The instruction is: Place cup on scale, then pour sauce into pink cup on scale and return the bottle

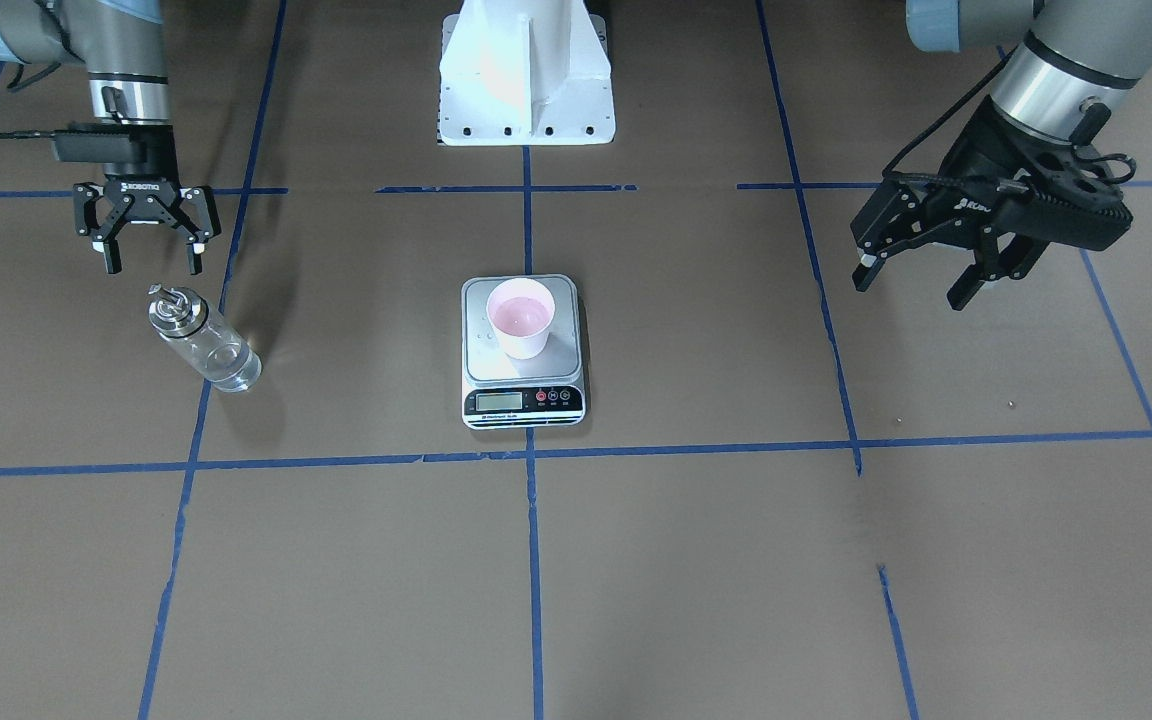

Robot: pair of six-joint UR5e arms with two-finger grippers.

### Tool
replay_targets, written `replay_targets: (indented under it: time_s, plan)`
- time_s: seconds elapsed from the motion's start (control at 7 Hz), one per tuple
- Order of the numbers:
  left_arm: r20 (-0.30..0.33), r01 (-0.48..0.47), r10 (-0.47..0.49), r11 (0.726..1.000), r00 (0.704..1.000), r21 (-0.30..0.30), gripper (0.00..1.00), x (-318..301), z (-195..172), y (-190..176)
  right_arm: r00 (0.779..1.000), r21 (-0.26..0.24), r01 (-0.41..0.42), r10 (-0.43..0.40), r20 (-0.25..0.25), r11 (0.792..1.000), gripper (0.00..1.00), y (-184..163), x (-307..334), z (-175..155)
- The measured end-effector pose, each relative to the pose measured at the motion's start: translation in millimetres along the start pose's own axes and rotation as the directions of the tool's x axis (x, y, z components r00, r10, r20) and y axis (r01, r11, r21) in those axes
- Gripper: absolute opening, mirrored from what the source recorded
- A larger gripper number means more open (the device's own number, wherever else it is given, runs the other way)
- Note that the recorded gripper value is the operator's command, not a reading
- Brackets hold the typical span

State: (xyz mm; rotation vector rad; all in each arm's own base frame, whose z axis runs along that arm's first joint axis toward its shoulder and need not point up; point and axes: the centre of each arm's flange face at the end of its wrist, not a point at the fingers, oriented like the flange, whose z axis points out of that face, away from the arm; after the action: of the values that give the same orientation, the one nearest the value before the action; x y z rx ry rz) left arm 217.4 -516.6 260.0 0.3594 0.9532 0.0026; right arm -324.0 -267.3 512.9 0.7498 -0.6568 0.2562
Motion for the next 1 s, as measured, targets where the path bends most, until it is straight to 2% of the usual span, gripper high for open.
replay_targets:
  time_s: [0.29,0.43,0.71,1.0]
  plan:
    - [0.007,0.004,-0.004,1.000,1.000,-0.008,1.00,-5.0,3.1,2.4,0.999,-0.103,0.047,-0.048,-0.005,0.994,1.00,-33.9,44.3,16.3]
    - [0.015,0.006,-0.006,1.000,1.000,-0.017,1.00,-10.5,7.1,5.0,0.998,-0.181,0.068,-0.070,-0.003,0.981,1.00,-62.9,75.7,27.2]
    - [0.039,-0.017,0.019,0.999,0.999,-0.043,1.00,-28.7,16.8,13.4,0.993,-0.321,0.115,-0.107,0.042,0.940,1.00,-114.9,150.7,60.4]
    - [0.074,-0.085,0.091,0.994,0.993,-0.070,1.00,-59.5,27.2,14.3,0.991,-0.440,0.111,-0.065,0.119,0.891,1.00,-169.6,248.4,106.5]
